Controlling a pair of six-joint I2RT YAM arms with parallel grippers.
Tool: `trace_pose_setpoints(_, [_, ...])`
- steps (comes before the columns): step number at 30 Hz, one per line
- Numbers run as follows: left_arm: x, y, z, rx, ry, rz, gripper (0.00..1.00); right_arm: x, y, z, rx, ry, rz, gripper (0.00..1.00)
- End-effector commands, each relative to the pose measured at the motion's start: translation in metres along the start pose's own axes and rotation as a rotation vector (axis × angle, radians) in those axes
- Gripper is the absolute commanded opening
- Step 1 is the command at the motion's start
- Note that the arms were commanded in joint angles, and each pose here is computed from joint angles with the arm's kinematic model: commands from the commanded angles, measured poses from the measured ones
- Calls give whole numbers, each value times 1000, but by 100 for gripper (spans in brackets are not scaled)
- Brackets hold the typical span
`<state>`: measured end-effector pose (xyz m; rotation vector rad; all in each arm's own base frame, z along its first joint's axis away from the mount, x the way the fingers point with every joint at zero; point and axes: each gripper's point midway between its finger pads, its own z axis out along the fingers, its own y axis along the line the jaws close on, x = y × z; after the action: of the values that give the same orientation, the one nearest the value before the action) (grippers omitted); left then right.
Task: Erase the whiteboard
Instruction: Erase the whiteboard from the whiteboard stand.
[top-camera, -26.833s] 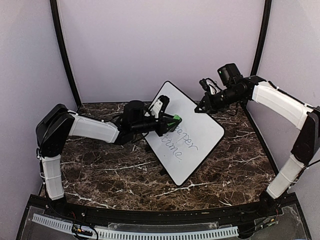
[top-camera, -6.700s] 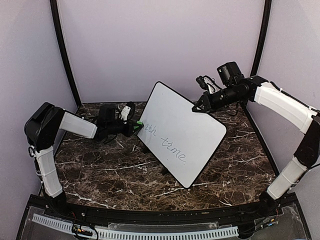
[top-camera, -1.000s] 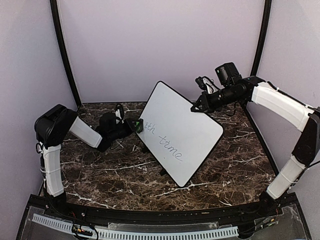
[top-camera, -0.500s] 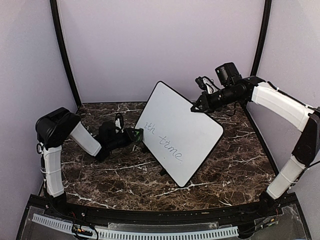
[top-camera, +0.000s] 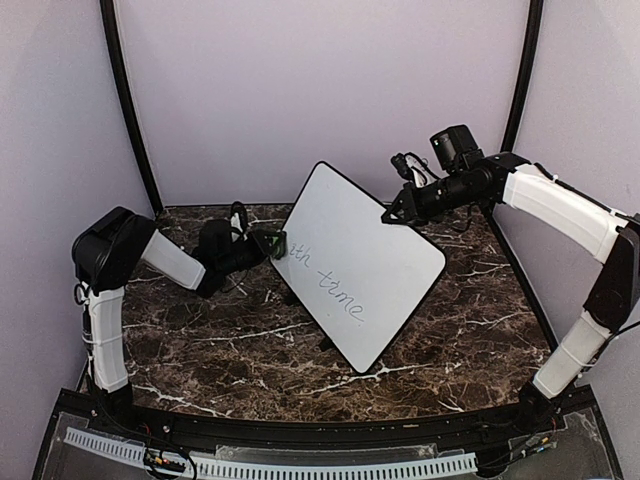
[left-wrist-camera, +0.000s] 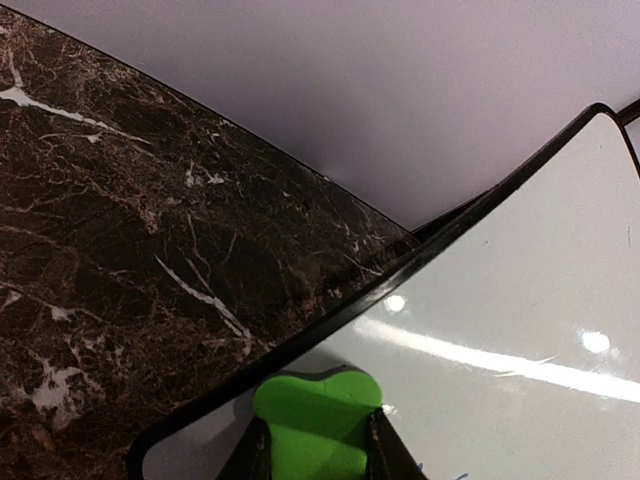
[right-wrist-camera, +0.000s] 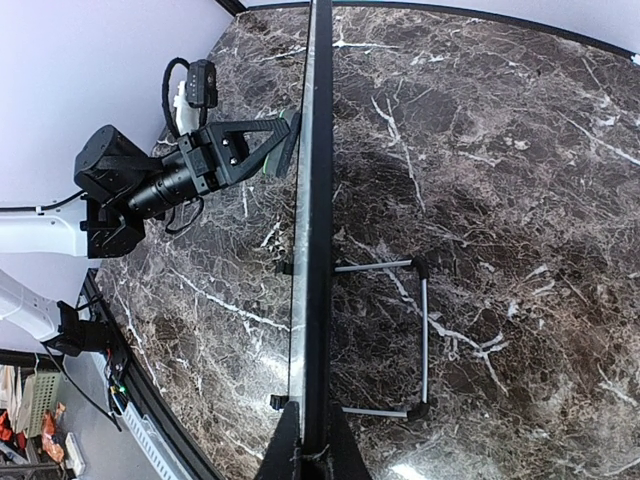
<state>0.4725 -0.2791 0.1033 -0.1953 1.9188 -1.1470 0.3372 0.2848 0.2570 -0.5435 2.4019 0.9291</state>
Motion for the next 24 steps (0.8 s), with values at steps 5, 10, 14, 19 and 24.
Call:
trace_pose_setpoints(5, [23, 9, -3, 5, 91, -8, 0, 22, 15, 13, -76, 87, -85, 0])
trace_pose_setpoints(10, [54, -7, -8, 39, 149, 9, 0, 22, 15, 13, -75, 88, -84, 0])
trace_pose_setpoints(14, [79, -22, -12, 75, 183, 12, 0, 22, 14, 13, -74, 88, -85, 0])
trace_pose_setpoints(19, [98, -41, -11, 121, 212, 35, 0, 23, 14, 13, -73, 87, -85, 0])
trace_pose_setpoints(24, [106, -56, -11, 166, 217, 39, 0, 22, 14, 12, -71, 85, -85, 0])
